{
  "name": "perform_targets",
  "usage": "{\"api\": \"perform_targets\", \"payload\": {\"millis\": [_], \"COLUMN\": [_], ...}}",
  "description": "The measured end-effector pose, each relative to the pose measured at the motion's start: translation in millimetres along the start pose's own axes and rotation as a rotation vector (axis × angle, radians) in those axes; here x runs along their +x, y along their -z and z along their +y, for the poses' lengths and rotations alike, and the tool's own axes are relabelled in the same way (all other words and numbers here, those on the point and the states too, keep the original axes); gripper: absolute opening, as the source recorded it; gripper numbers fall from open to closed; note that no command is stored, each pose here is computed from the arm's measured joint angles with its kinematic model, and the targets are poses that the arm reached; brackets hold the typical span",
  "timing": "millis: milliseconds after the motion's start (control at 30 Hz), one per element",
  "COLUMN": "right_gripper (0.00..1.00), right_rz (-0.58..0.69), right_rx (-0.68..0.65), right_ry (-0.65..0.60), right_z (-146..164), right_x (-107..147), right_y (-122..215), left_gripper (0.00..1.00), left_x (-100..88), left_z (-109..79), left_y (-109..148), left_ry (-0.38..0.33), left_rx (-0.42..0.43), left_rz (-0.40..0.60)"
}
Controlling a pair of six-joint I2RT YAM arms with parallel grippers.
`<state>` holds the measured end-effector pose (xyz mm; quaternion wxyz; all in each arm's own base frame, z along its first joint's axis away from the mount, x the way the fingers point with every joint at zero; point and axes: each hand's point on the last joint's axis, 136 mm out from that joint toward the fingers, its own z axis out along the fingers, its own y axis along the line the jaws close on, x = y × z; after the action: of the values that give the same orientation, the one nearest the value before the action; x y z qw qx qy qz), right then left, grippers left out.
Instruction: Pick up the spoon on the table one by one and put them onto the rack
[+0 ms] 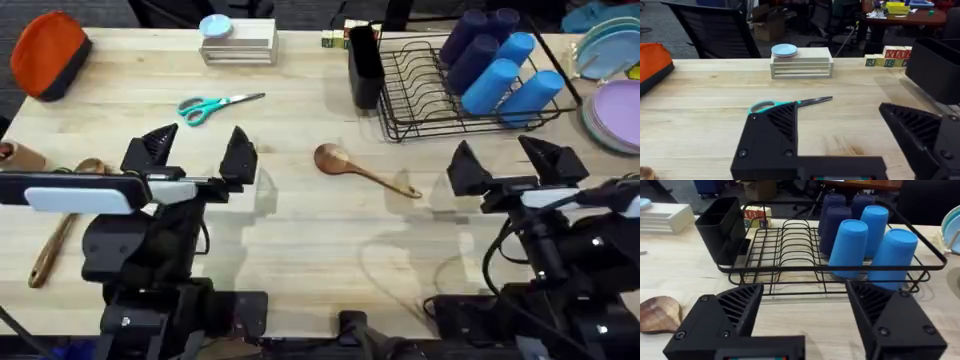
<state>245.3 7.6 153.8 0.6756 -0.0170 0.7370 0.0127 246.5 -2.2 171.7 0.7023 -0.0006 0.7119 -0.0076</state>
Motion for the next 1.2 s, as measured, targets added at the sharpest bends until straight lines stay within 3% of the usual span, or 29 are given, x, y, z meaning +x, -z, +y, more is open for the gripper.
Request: {"api": "perform_targets", "payload": {"millis": [133,200,300,367,467,500,600,833,1000,1200], "right_gripper": [0.992,0.992,0.992,0.992,0.992,0.992,0.992,0.992,0.992,0.992], "right_rz": [0.005,0.022,0.104,0.148,0.172,0.175,0.205,0.354,0.458,0.550], "right_rx": [-0.004,-0.004,-0.009,-0.011,-0.011,-0.011,-0.014,-0.018,-0.018,-0.024], "right_ry": [-0.004,-0.013,-0.024,-0.029,-0.030,-0.030,-0.032,-0.039,-0.044,-0.050], "right_z": [0.7,0.7,1.9,2.5,2.7,2.8,3.2,3.3,2.8,3.3], "right_x": [0.8,1.7,6.2,3.5,-20.2,-55.3,-83.3,-124.4,-143.4,-153.1], "right_y": [0.1,1.3,8.5,13.7,22.6,30.7,33.8,24.2,12.7,-4.6], "left_gripper": [0.993,0.993,0.993,0.993,0.993,0.993,0.993,0.993,0.993,0.993], "left_x": [3.0,13.6,14.6,2.6,-29.1,-59.8,-80.4,-113.4,-140.0,-149.4], "left_z": [-0.1,0.1,0.9,1.3,2.3,3.5,4.0,4.1,4.0,4.0], "left_y": [0.1,1.6,8.5,14.5,23.9,30.6,31.0,14.3,-0.4,-12.4], "left_ry": [0.000,0.000,0.000,0.000,-0.001,-0.001,-0.002,-0.005,-0.006,-0.007], "left_rx": [0.000,0.000,-0.006,-0.010,-0.018,-0.027,-0.032,-0.036,-0.038,-0.038], "left_rz": [0.013,0.070,0.141,0.160,0.158,0.169,0.217,0.376,0.430,0.500]}}
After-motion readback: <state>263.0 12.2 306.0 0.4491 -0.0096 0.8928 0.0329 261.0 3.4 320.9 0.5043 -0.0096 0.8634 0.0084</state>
